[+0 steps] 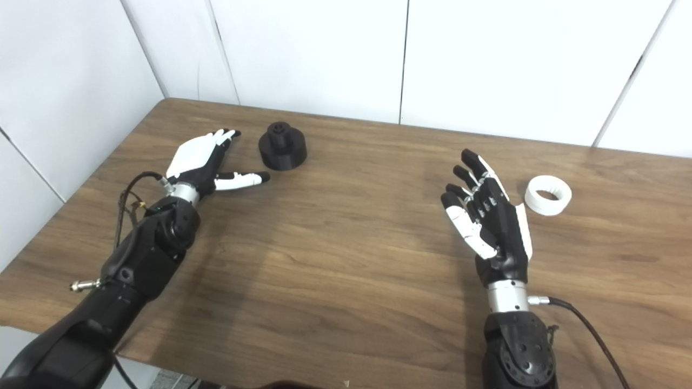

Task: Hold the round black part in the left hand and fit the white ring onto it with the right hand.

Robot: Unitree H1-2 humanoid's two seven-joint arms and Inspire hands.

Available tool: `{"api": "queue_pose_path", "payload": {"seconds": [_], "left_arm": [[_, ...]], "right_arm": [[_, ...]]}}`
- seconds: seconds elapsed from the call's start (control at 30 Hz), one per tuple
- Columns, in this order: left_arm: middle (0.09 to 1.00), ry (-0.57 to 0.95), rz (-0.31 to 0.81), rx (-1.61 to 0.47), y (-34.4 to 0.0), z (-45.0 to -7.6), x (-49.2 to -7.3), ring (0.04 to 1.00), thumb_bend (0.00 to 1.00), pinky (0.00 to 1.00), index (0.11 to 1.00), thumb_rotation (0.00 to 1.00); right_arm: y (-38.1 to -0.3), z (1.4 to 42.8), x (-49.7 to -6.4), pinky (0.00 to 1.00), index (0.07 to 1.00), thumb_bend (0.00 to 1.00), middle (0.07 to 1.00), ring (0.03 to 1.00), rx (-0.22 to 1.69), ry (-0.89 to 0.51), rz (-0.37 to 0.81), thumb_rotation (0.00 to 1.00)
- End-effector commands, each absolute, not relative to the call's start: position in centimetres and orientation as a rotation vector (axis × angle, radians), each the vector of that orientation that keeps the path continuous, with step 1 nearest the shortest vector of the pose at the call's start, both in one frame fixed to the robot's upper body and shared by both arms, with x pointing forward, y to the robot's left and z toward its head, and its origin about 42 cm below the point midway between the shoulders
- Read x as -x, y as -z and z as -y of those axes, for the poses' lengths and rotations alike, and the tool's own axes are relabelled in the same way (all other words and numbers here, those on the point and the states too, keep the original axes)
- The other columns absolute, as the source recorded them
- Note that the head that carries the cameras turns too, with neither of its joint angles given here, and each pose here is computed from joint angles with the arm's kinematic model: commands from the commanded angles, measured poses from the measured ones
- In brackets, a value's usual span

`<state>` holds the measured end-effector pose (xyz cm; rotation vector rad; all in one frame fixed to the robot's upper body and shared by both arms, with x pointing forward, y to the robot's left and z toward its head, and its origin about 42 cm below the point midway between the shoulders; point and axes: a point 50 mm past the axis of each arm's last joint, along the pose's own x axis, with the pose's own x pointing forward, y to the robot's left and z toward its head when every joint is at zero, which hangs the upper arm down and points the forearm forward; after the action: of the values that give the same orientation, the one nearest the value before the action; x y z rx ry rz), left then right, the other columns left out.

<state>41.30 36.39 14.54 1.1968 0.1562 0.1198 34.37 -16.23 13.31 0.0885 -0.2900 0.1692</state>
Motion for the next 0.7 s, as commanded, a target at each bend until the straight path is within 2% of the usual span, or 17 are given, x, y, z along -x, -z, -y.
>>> {"api": "queue_pose_path", "payload": {"seconds": [0.0, 0.2, 0.67], "left_arm": [[1.0, -0.187, -0.047, -1.222, -18.1, -36.4, -43.2, 1.0, 1.0, 1.0, 0.934, 0.72], [1.0, -0.187, -0.045, -1.22, -18.0, -36.0, -43.7, 1.0, 1.0, 1.0, 0.93, 0.72], [1.0, -0.187, -0.024, -1.199, -18.3, -35.2, -44.4, 1.0, 1.0, 1.0, 0.925, 0.7]], "right_arm": [[-9.7, 17.6, -32.0, 0.77, 0.854, 0.62, 0.902, 0.867, -0.093, -0.126, 0.181, 0.41], [-9.8, 17.6, -31.9, 0.76, 0.857, 0.59, 0.908, 0.872, -0.093, -0.129, 0.186, 0.4], [-9.8, 17.5, -31.7, 0.76, 0.853, 0.62, 0.909, 0.871, -0.091, -0.12, 0.185, 0.42]]}}
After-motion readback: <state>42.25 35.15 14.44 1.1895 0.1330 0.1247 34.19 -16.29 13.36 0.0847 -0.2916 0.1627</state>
